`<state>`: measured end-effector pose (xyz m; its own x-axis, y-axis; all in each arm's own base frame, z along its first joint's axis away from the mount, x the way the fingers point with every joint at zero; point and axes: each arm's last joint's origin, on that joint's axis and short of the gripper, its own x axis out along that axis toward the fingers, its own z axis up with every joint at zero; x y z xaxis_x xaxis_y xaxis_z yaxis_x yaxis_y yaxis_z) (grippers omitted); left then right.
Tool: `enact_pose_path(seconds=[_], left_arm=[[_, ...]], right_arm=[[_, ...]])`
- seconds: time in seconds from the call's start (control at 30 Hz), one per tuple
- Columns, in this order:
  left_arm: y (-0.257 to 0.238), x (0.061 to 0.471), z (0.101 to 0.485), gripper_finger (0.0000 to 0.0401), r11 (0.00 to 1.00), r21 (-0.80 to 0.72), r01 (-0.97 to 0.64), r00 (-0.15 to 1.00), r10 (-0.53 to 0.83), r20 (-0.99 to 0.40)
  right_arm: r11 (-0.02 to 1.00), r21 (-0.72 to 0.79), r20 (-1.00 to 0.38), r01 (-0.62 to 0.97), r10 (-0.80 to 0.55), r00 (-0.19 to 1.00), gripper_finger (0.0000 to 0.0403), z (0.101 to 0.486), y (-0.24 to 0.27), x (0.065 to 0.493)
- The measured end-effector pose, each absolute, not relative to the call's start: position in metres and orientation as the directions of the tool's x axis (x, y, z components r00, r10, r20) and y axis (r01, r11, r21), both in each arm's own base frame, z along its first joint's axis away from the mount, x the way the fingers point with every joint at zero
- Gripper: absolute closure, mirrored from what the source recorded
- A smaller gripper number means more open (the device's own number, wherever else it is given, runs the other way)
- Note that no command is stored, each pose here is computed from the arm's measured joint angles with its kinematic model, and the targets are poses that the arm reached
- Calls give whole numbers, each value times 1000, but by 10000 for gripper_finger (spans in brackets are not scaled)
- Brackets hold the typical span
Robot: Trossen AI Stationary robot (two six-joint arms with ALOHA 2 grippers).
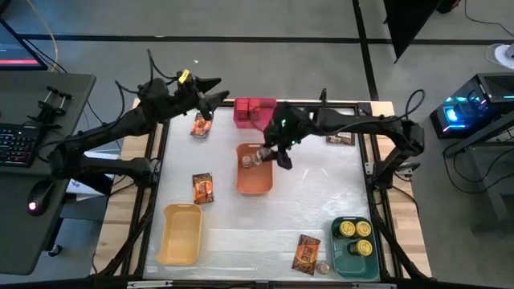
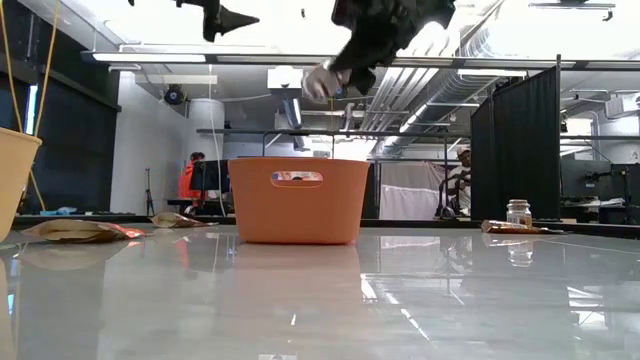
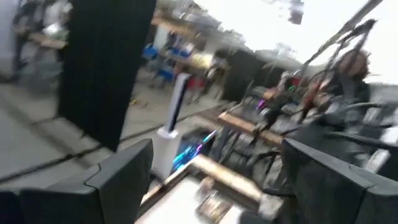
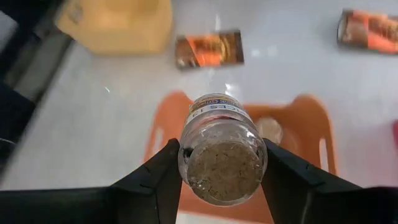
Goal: Sort spices by type
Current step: Put the top left brown spice bottle into the orange can
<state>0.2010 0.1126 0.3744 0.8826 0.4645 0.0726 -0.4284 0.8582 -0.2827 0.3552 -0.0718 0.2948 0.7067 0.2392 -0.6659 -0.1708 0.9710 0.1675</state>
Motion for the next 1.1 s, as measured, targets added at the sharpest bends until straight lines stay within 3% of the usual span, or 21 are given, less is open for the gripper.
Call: enact_pose_path(seconds=[0.27, 0.5, 0.67, 1.1], left_arm=[[122, 193, 366, 64, 817, -277, -505, 854, 520, -23], [124, 191, 364, 64, 819, -275, -504, 857, 513, -41], [121, 185, 370, 64, 833, -230, -503, 858, 514, -16], [106, 161, 390, 64, 845, -174, -506, 843, 527, 106]], right_arm=[[977, 137, -770, -162, 208, 604, 229, 259, -66, 380], [976, -6, -887, -220, 96, 452, 229, 241, -68, 415], [961, -35, -942, -274, 60, 331, 229, 229, -72, 427], [945, -90, -966, -315, -7, 257, 229, 204, -77, 439]])
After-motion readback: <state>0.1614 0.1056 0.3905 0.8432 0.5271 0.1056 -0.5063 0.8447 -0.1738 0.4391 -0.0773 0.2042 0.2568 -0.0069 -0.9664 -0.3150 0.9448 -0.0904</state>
